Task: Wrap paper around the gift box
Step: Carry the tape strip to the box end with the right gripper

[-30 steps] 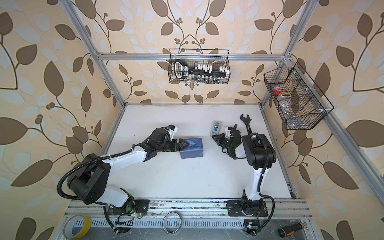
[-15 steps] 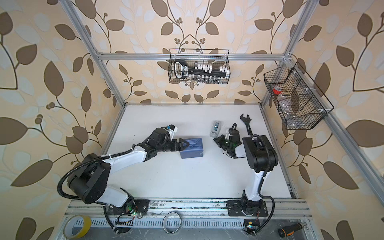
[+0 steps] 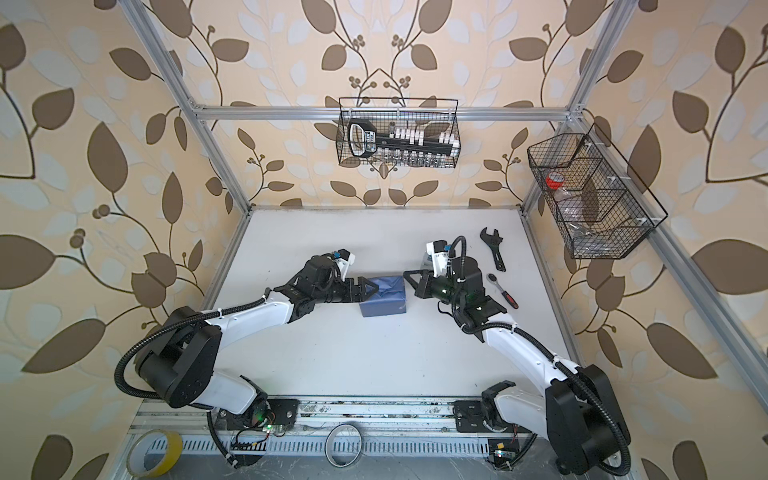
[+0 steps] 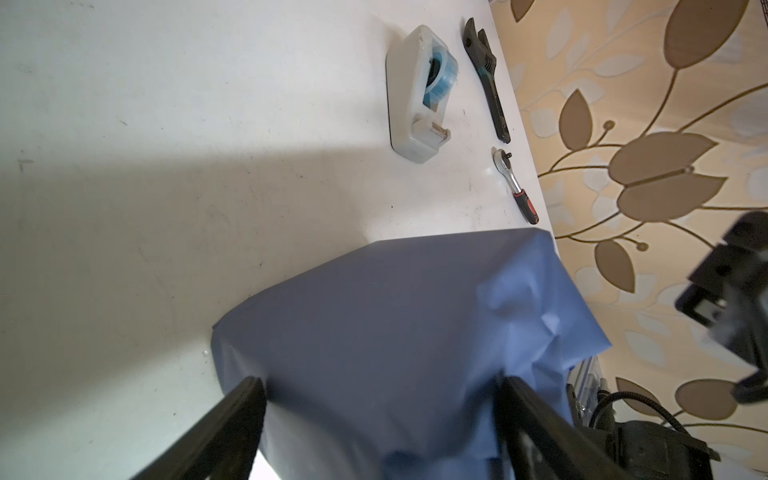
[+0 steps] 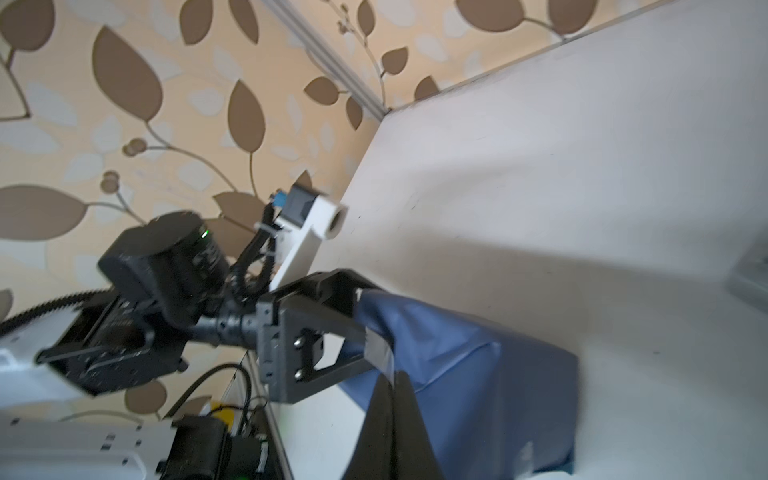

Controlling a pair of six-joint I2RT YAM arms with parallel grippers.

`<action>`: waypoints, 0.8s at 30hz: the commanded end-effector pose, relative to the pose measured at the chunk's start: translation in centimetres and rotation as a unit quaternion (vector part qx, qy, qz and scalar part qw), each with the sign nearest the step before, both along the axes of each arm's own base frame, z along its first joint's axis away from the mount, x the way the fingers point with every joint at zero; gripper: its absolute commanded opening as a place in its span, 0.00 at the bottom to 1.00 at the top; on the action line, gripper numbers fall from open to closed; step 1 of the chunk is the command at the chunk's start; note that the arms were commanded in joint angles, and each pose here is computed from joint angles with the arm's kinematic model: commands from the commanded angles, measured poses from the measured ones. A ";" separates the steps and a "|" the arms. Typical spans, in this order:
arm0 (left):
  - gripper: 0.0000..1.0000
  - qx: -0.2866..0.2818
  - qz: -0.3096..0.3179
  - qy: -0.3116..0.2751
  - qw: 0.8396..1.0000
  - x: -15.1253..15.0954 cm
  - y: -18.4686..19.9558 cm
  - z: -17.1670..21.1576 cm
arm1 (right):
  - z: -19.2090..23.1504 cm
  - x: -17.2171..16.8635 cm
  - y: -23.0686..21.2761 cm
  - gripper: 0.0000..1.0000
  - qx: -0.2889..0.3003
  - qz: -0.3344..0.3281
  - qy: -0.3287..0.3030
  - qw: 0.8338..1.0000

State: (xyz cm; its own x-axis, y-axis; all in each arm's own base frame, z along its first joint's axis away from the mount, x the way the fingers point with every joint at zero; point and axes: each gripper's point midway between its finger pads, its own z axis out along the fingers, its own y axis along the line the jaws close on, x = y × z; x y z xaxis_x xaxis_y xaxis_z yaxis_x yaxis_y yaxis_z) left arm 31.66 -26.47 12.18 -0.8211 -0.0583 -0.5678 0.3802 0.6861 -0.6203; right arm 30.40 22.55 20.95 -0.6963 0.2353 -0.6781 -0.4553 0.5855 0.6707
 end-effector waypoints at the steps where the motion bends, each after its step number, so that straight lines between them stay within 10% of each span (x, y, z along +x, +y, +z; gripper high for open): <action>1: 0.89 0.060 -0.003 0.065 0.996 -2.1 1.6 -4.6 | -0.8 -2.0 2.5 0.00 -0.038 0.067 0.010 0.997; 24: 0.89 0.062 -0.001 0.063 0.996 -1.9 1.6 -4.8 | -3.4 -0.2 4.6 0.00 -0.103 0.100 0.042 0.989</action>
State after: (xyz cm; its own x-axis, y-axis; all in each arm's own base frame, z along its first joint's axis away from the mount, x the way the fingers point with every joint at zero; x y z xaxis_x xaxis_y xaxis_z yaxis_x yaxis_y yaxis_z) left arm 31.80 -26.53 12.14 -0.8188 -0.0599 -0.5709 0.3820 0.6855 -0.6198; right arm 29.85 27.15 17.21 -0.7814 -0.0291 -0.6234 -0.5079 0.6101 0.6082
